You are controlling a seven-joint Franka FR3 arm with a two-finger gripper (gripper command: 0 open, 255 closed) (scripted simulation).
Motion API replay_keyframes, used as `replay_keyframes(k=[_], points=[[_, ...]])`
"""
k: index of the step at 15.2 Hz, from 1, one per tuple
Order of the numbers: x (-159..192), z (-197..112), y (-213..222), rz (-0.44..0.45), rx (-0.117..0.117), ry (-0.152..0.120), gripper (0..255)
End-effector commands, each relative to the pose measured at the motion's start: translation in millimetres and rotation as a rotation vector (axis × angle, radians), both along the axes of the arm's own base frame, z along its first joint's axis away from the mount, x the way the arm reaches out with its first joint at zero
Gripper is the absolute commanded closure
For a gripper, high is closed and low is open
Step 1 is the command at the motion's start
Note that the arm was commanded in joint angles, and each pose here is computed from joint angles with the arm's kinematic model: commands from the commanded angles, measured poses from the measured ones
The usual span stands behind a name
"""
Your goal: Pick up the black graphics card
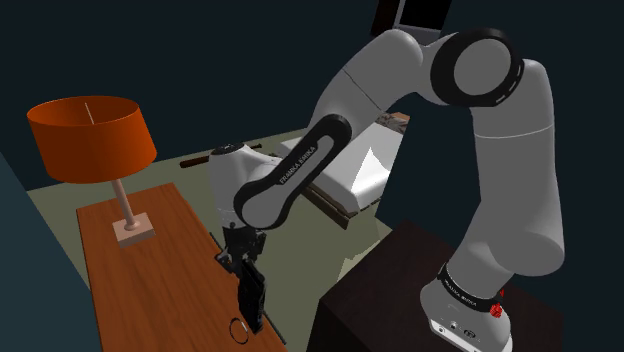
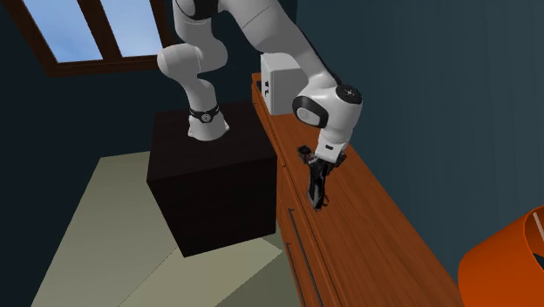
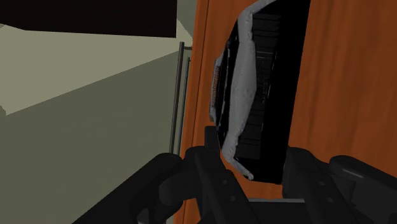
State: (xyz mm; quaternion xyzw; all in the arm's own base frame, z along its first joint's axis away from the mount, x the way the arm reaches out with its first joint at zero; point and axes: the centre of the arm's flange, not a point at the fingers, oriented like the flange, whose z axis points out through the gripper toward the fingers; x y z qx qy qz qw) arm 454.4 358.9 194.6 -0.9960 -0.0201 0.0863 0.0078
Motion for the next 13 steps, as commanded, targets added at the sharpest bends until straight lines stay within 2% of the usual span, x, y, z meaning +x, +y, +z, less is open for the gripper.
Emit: replay_keyframes(k=[1,11,13], points=[[0.3,11.5,0.5,0.000,0.000,0.000,255],[0.3,64.3,0.5,0.000,0.000,0.000,255],[0.3,65.1,0.5,0.000,0.000,0.000,255]])
